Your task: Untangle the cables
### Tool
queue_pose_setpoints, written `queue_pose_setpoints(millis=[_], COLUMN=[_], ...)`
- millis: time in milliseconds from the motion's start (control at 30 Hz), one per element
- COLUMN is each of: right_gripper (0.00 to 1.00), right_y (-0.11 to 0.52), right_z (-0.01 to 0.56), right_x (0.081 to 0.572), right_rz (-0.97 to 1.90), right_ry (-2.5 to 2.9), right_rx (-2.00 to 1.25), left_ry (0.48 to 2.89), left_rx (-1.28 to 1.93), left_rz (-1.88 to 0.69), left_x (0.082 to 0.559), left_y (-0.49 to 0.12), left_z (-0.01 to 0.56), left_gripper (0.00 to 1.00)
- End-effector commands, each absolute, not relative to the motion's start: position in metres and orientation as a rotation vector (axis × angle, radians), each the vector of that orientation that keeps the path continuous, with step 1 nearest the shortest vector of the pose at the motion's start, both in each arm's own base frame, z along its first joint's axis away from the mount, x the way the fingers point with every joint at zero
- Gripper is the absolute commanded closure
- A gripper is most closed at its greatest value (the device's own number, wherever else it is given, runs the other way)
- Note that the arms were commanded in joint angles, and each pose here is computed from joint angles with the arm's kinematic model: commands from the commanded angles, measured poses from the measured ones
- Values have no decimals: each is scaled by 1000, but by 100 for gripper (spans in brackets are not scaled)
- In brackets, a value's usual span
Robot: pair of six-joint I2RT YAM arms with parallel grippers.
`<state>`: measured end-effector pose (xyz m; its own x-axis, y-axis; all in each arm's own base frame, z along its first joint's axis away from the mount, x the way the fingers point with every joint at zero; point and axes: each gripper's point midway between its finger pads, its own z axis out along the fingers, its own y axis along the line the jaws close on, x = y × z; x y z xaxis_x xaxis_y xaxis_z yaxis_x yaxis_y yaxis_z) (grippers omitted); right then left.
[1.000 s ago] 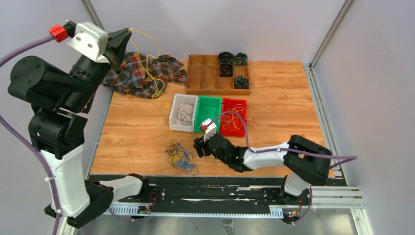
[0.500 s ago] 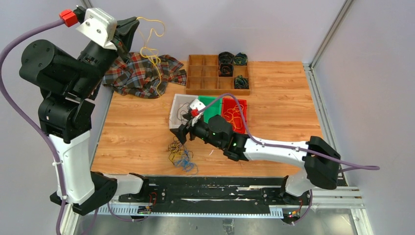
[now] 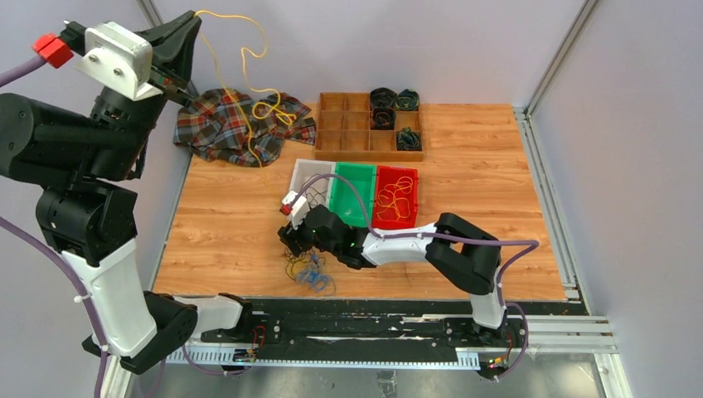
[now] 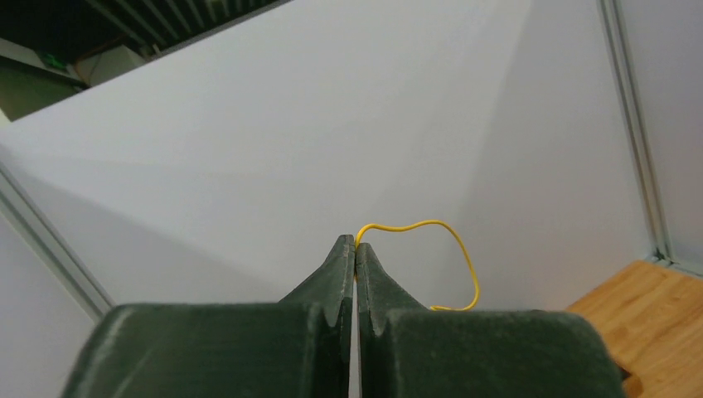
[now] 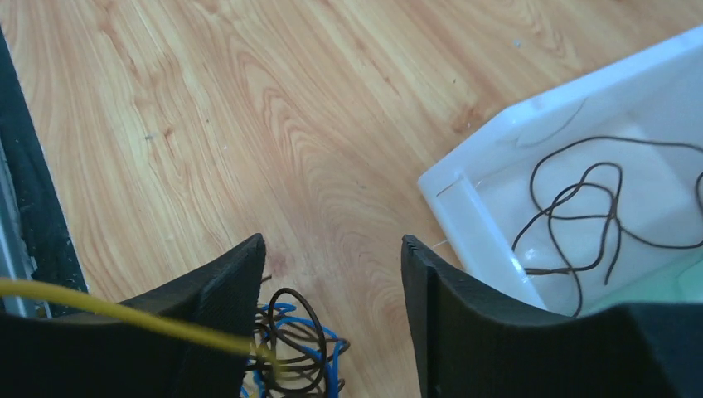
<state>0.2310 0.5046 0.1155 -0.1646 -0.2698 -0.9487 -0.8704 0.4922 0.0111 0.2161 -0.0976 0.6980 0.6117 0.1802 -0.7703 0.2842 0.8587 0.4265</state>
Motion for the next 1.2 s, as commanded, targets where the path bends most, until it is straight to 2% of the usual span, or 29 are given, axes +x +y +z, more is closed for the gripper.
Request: queue_pose_setpoints(millis=[0,267,400,500,667,833,1033,1167], right_gripper=[42,45,38,31,24,23,23,24], right_y=[503,473,462,453,439,422,382,333], right_z=[101,55,83,129,227,302,330,317], right_x=[233,225,229,235,237,227,236,260], right_rz=[738,705,687,666,680,709,620,457], right_ry=[1735,1831,1791,1719,1545,1396,1357,1428], right_rx=[-937,-898,-854,-808,-758,-739,-628,-464], left_ry=[762,553,596,668,857,1031,1166,1209], left_rx=[445,166,260,387,623,785,914,963], left_rz=[38,184,129,58,-131,-383,-671,-693], left_x=[187,156,162,175,200,215,219,233], left_y=[-71,-19,-37,-62,-112,-156,-200,-225], left_z=[742,793,784,755,678,597,536,513], left_gripper=[100,100,100,100,99,100,100,100])
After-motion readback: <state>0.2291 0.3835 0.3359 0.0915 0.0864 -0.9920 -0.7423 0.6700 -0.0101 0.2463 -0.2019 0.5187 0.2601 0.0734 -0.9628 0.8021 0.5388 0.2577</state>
